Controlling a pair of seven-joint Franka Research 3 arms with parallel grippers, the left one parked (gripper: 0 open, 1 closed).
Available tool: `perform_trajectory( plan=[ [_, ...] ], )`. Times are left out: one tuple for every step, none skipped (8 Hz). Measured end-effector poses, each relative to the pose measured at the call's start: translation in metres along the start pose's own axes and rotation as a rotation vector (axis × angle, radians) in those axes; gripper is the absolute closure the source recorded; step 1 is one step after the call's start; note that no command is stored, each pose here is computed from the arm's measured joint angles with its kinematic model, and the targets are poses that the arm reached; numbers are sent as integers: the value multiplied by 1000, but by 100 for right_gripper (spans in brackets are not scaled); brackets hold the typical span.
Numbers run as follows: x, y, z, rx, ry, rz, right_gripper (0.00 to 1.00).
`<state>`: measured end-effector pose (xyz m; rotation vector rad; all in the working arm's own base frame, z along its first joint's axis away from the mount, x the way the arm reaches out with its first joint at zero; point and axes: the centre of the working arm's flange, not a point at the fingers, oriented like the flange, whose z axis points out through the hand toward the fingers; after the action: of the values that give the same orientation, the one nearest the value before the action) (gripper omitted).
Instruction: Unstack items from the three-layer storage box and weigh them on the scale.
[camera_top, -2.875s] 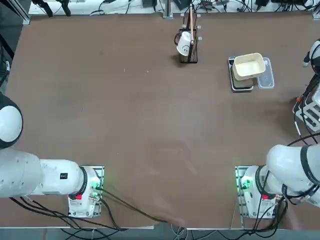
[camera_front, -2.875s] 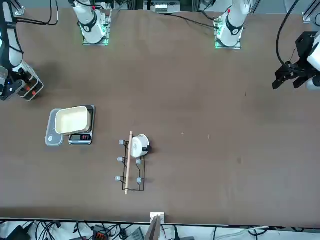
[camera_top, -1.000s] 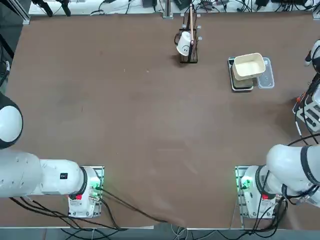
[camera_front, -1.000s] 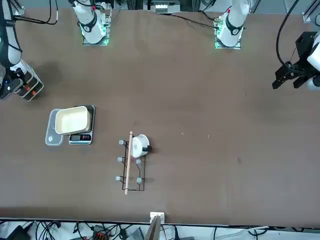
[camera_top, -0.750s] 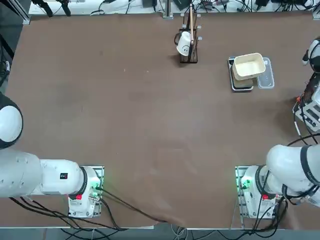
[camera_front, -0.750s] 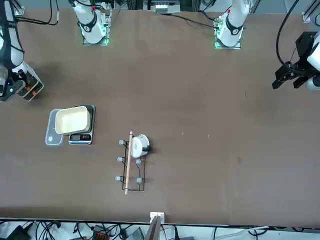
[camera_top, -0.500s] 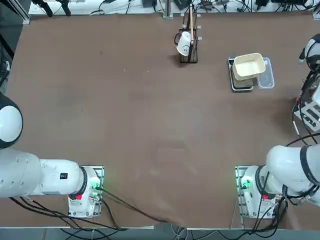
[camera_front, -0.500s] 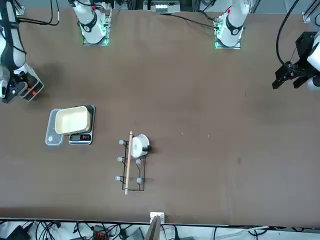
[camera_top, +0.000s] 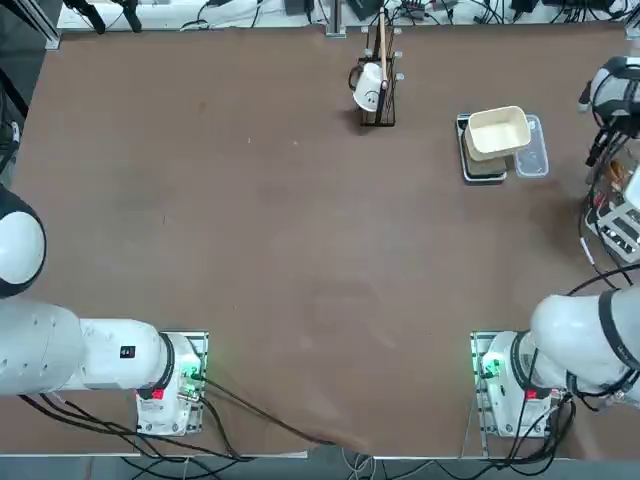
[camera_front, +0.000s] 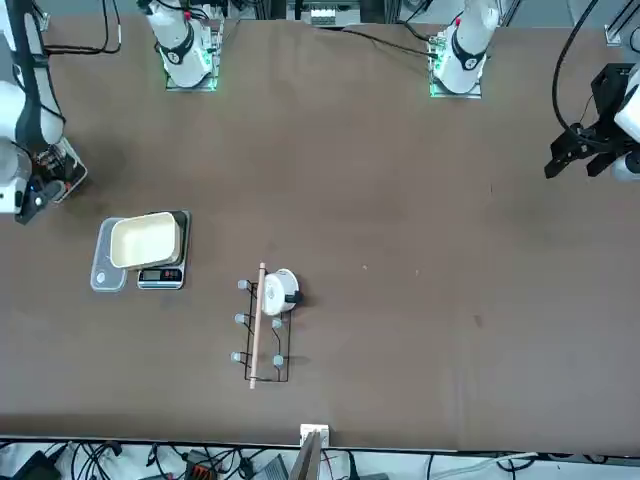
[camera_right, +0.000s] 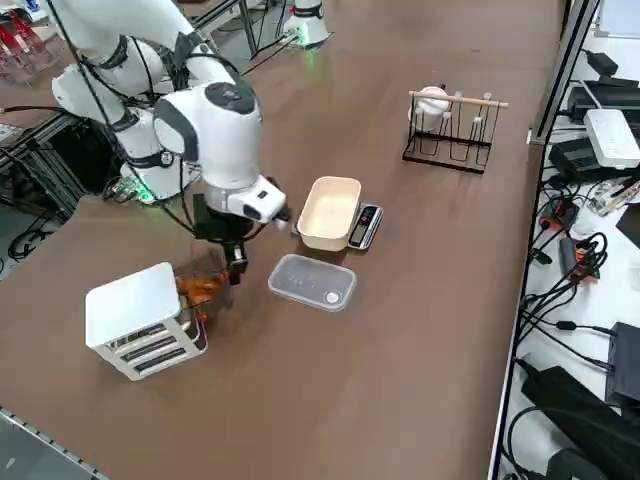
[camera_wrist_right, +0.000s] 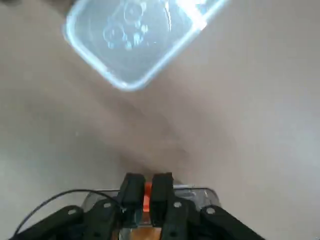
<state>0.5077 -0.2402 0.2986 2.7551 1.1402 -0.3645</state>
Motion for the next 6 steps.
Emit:
perform_trajectory(
  plan=[
    [14,-2,-7,0,6,-12,89],
    [20,-2,-12,20,-13,-22,89],
    [23,2,-14,34,-26,-22,88],
    [26,6,-13,39,-25,-19,73],
    [30,8,-13,47,-10,-9,55],
    [33,8,-14,60,14,27,34]
  ],
)
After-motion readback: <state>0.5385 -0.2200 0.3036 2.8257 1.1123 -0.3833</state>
